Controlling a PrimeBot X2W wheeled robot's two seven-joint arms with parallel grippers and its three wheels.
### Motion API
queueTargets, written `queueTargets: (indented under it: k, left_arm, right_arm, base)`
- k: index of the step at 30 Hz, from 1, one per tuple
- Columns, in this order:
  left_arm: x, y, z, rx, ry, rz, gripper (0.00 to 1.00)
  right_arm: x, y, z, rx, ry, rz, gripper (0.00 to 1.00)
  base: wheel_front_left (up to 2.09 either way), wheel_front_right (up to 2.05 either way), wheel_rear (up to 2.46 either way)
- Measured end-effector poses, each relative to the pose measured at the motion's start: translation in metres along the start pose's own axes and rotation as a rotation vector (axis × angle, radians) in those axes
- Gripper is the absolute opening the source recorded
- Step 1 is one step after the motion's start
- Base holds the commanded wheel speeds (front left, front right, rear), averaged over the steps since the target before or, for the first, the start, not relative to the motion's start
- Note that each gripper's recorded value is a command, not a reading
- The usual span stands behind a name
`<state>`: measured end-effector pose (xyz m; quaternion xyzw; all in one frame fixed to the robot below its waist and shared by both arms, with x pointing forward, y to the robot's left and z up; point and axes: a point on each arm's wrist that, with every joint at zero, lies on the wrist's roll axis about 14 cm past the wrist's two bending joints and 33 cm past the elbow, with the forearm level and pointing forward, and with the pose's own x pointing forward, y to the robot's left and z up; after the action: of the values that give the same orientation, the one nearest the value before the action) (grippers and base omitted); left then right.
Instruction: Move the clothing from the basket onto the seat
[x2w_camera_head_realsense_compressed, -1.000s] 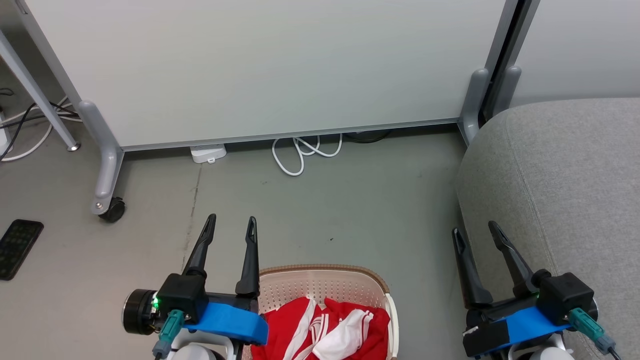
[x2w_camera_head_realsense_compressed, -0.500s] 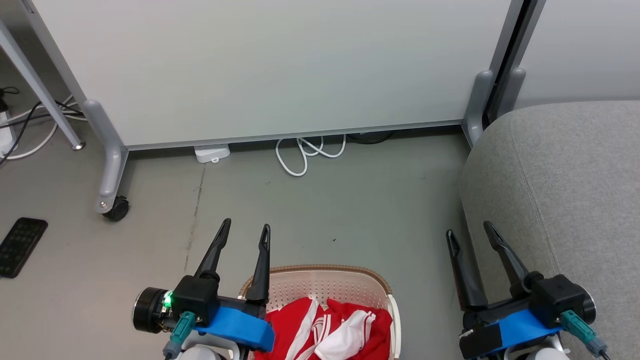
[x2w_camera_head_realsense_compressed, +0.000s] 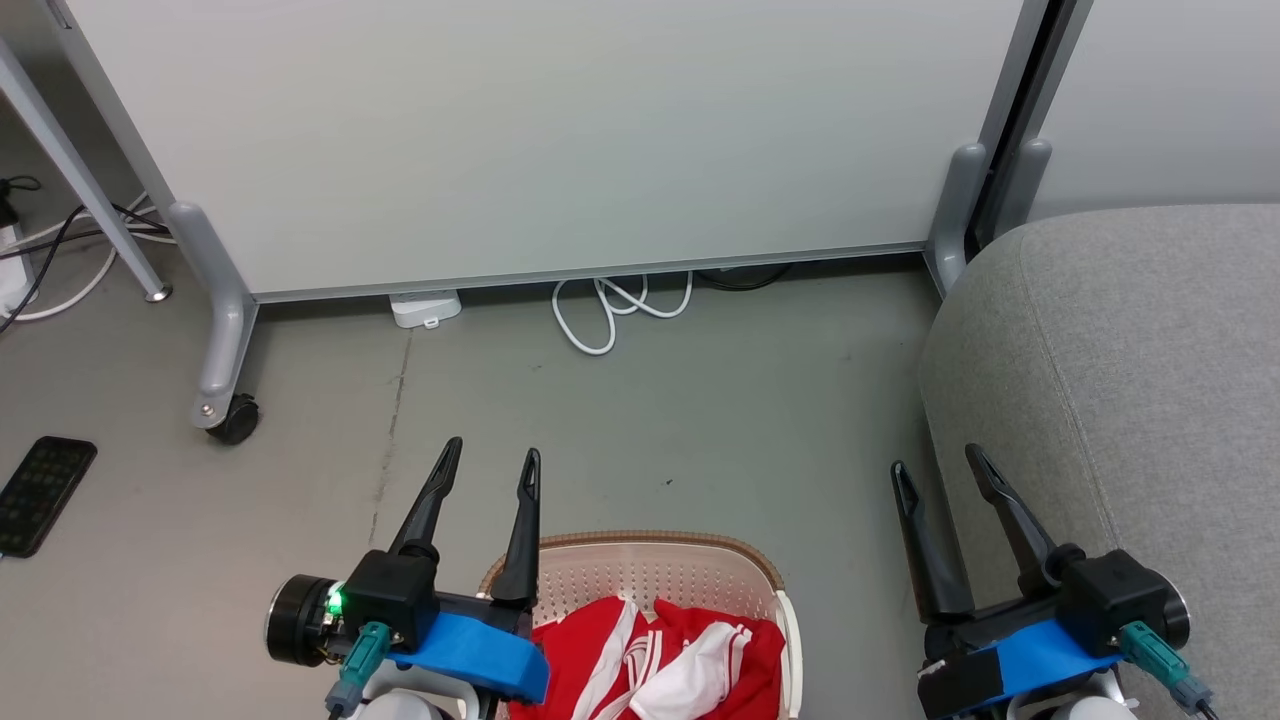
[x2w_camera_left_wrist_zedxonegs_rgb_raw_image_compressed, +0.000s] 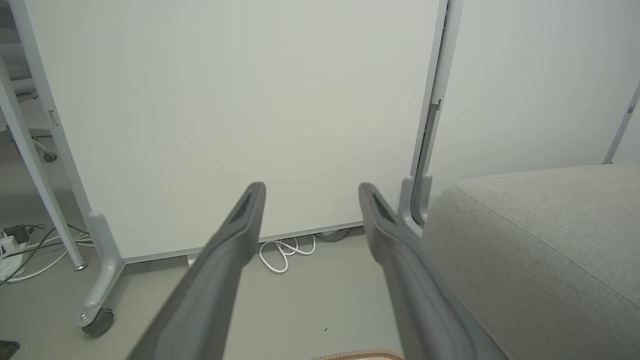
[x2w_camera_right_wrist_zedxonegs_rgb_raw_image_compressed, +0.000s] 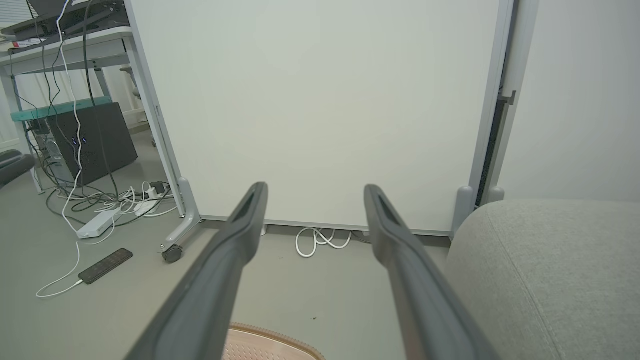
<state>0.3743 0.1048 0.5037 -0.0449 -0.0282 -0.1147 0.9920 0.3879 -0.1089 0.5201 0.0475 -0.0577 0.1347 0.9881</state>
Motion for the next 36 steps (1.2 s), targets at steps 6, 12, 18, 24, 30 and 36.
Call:
queueTargets:
  k: [6,12,18,24,30,36]
  left_arm:
    - [0.000,-0.002,-0.003,0.001,0.008,-0.009,1.00]
    - [0.013,-0.009,-0.007,0.041,0.025,-0.073,1.00]
    - [0.031,-0.017,-0.014,0.083,0.050,-0.144,1.00]
    - [0.057,-0.033,-0.033,0.125,0.100,-0.243,1.00]
    - [0.081,-0.050,-0.070,0.165,0.191,-0.351,1.00]
    - [0.089,-0.072,-0.130,0.202,0.334,-0.500,1.00]
  right_arm:
    - [0.000,0.000,-0.001,0.001,0.004,0.000,1.00]
    - [0.003,-0.003,-0.006,0.002,0.015,-0.005,1.00]
    - [0.009,-0.007,-0.008,0.001,0.016,-0.014,1.00]
    - [0.023,-0.020,-0.012,-0.015,0.017,-0.035,1.00]
    - [0.041,-0.037,-0.019,-0.031,0.018,-0.064,1.00]
    - [0.057,-0.057,-0.031,-0.043,0.030,-0.098,1.00]
  base:
    - [0.00,0.00,0.00]
    - [0.00,0.00,0.00]
    - [0.00,0.00,0.00]
    - [0.00,0.00,0.00]
    - [0.00,0.00,0.00]
    - [0.00,0.00,0.00]
